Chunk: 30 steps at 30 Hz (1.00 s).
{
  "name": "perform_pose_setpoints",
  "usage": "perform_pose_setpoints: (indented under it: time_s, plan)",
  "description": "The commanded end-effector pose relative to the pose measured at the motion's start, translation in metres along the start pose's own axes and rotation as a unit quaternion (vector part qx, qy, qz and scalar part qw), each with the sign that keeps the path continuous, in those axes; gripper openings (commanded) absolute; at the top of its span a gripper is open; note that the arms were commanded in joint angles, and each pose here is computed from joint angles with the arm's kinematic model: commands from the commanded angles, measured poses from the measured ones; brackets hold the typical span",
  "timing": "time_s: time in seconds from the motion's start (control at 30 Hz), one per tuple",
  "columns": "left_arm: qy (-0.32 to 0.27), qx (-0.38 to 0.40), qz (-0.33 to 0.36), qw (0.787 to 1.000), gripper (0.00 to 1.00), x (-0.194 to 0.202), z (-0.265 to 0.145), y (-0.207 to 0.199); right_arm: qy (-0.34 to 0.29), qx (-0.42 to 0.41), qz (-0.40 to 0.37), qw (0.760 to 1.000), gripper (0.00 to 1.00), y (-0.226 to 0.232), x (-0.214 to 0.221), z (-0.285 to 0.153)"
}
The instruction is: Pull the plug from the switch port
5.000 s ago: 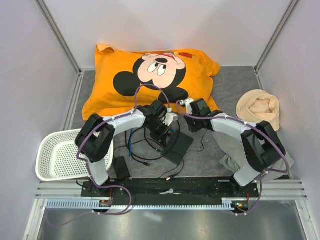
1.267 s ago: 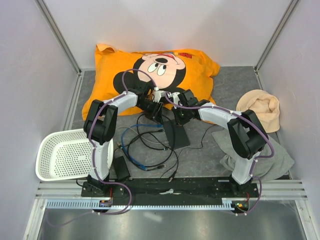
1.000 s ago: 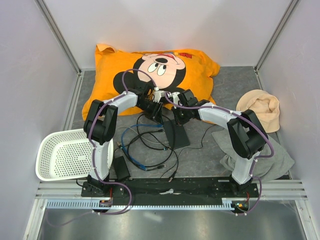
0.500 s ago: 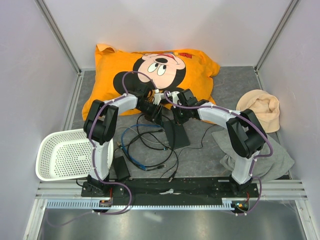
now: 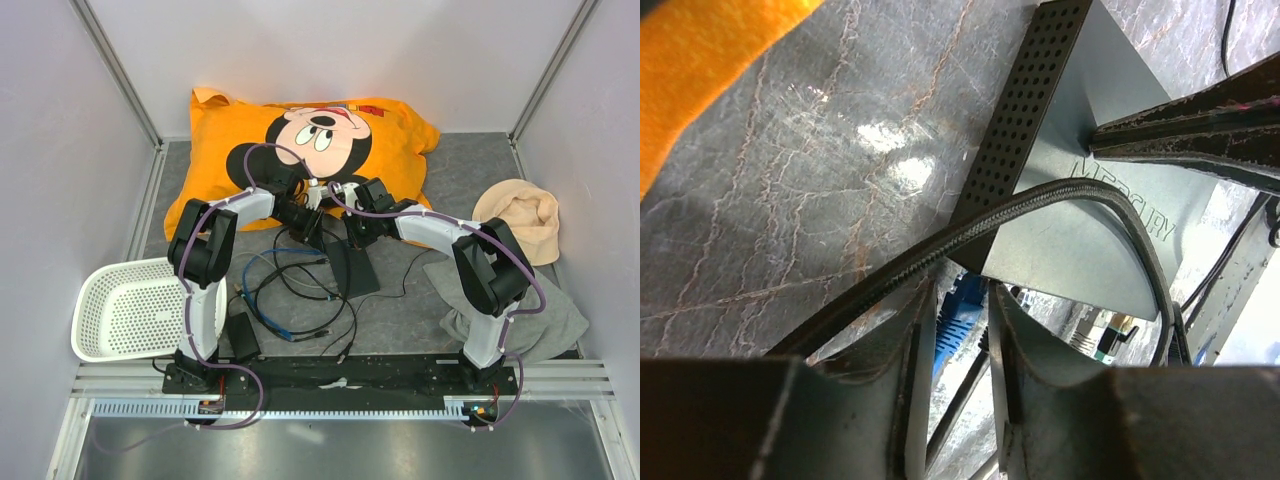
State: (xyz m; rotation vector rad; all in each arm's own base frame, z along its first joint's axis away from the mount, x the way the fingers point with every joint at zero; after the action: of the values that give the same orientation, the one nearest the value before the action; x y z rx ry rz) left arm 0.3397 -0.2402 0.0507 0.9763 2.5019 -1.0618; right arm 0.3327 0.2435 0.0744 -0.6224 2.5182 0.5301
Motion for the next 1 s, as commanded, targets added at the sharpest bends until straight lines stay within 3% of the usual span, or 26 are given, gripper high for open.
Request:
perform_pose_setpoints:
  time_s: [0.0,0.1,0.2,0.37,0.53,0.8,0.97]
  plan:
    - [-0.002,-0.002,0.002,1.000,0.29,0.002,0.010,0.007,0.073,0.040,0.006,0.997,0.01,-0.018,0.039,0.017]
    - [-0.001,-0.014,-0.013,1.000,0.19,0.002,0.010,0.008,0.074,0.039,0.005,0.997,0.01,-0.017,0.040,0.018]
    - [0.006,-0.030,-0.035,0.999,0.02,0.006,0.011,0.008,0.074,0.039,0.004,0.997,0.01,-0.017,0.040,0.018]
    - [0.018,-0.057,-0.068,0.996,0.02,0.015,0.009,0.007,0.076,0.043,0.001,0.996,0.01,-0.019,0.044,0.017]
    - [0.027,-0.077,-0.027,0.996,0.02,0.010,0.004,0.019,0.083,0.045,-0.003,0.996,0.01,-0.019,0.050,0.016]
    - [0.039,-0.023,-0.036,0.998,0.02,0.029,0.014,-0.012,0.082,0.049,-0.009,0.995,0.01,-0.020,0.053,0.014]
    - [0.021,-0.078,0.030,0.996,0.02,-0.011,0.000,0.013,0.084,0.048,-0.008,0.995,0.01,-0.020,0.054,0.016]
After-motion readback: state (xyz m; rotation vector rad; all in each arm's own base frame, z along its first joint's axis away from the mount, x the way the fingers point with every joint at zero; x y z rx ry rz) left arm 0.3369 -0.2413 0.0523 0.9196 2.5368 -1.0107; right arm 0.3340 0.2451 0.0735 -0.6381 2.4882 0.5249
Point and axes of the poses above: each gripper's point midway between its finger pads, its own z axis out along the fingers, its own y axis along the line the jaws close on, x = y × z, the point moved 4 cm from there along -z, back along the fingers, and after that the axes turned 5 degrees about z, right-handed, at the moved point
